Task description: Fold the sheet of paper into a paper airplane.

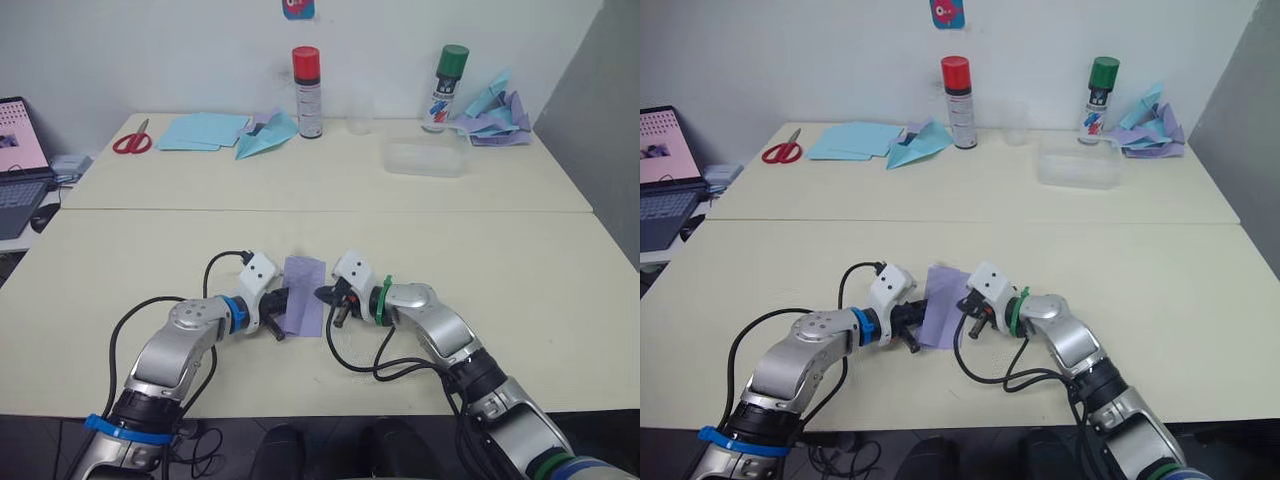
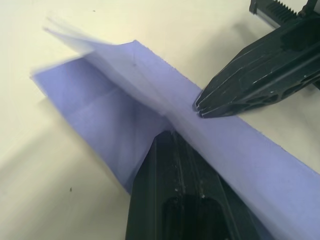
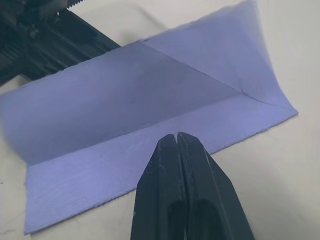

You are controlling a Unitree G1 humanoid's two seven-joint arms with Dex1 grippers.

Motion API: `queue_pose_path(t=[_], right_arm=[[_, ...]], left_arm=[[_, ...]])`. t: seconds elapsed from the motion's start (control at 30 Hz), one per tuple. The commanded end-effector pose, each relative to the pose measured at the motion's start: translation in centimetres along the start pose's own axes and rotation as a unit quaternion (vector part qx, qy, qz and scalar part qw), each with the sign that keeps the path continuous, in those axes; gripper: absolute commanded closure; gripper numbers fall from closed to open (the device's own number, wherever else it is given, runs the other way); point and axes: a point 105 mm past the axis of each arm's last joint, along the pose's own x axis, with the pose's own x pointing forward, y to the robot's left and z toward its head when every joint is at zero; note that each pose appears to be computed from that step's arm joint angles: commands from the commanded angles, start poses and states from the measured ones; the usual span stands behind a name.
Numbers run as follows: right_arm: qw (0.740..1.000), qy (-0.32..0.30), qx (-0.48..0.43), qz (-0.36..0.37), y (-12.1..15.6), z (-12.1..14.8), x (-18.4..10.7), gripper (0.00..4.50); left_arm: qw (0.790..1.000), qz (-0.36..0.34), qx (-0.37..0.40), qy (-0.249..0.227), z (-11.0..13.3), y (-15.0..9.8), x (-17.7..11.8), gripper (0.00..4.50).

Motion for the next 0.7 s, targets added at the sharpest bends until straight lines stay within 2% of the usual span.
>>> queue_pose_path(t=[0.03,0.13,0.17,0.27,0.37,0.47,0.6,0.7], right_arm=[[1.000,0.020,-0.012,-0.001,-0.1,-0.7,0.2,4.46],[1.000,0.027,-0.014,-0.008,-0.4,-1.0,0.2,4.46],[1.000,0.027,-0.013,-0.009,-0.5,-1.0,0.2,4.46],[0.999,0.028,-0.012,-0.010,-0.6,-1.1,0.2,4.46],[1.000,0.027,-0.012,-0.008,-0.6,-1.1,0.2,4.46],[1.000,0.026,-0.012,-0.006,-0.6,-1.0,0.1,4.46],[1.000,0.021,-0.009,-0.002,-0.6,-0.9,-0.3,4.46],[0.999,0.002,-0.045,0.008,-0.4,-0.3,-0.7,4.46]], left_arm=[[0.999,0.018,-0.022,0.034,-1.5,1.1,-1.3,4.50],[1.000,0.027,0.002,0.004,0.2,1.9,-2.8,4.50],[0.999,0.026,0.010,-0.029,1.7,2.0,-3.2,4.50],[0.995,0.014,0.028,-0.090,4.9,1.3,-3.5,4.50],[0.995,-0.001,0.040,-0.096,5.8,0.3,-2.8,4.50],[0.996,-0.004,0.039,-0.081,5.0,-0.4,-1.6,4.50],[0.998,-0.008,0.055,0.004,0.7,-1.3,0.1,4.50],[0.998,-0.013,0.061,0.024,-0.8,-1.7,0.5,4.50]])
